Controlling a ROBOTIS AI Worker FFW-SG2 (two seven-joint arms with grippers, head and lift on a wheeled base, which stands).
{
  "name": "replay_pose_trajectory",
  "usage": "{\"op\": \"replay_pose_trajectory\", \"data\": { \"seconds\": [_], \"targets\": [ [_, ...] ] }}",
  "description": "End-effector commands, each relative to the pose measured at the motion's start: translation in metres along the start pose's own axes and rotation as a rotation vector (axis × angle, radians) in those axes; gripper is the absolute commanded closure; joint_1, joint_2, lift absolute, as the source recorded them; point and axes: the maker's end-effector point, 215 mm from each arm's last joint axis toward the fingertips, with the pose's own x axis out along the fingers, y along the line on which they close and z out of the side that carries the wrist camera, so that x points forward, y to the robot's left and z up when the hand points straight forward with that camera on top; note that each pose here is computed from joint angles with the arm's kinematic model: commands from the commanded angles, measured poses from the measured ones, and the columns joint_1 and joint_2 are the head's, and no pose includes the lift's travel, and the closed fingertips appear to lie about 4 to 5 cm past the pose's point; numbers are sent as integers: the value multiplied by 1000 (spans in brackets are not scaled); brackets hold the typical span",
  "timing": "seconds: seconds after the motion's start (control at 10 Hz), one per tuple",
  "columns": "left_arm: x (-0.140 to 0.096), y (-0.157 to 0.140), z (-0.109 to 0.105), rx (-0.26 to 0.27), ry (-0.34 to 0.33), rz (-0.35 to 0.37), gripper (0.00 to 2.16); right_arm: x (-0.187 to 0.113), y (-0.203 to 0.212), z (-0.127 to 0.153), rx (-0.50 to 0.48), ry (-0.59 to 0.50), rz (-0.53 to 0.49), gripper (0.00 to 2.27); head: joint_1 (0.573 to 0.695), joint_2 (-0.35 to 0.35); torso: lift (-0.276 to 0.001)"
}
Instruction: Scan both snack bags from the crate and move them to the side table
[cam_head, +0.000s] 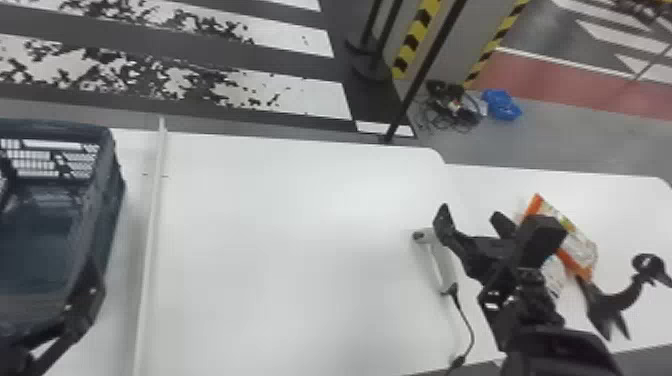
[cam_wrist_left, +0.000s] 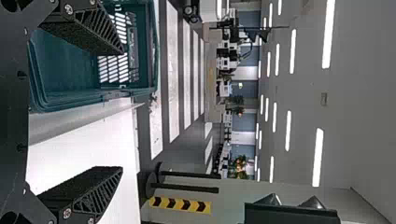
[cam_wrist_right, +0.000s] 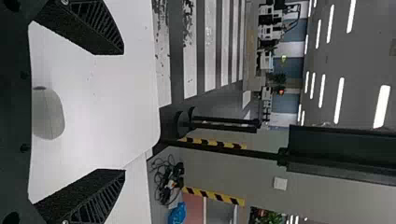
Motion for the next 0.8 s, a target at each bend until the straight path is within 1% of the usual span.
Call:
{"op": "replay_pose_trajectory", "data": {
  "seconds": [0.0, 0.2, 0.3, 0.4, 0.5, 0.7],
  "targets": [
    [2, -9, -3, -4, 9, -13, 124, -15, 52, 10, -32, -90, 69, 19, 695, -350, -75],
    [3, -13, -2, -7, 8, -16, 124, -34, 98, 1, -43, -113, 107, 19, 695, -283, -75],
    [4, -15, -3, -7, 8, -16, 124, -42, 115, -5, -36, -115, 124, 19, 695, -268, -75],
    [5, -17, -2, -4, 5, -19, 124, -54, 130, -7, -32, -125, 144, 19, 695, -235, -75],
    [6, -17, -1, -5, 2, -13, 124, -66, 148, -13, -45, -126, 171, 22, 695, -211, -75],
    [6, -16, -3, -3, 4, -9, 124, -76, 155, -29, -30, -95, 157, 19, 695, -165, -75]
  ]
}}
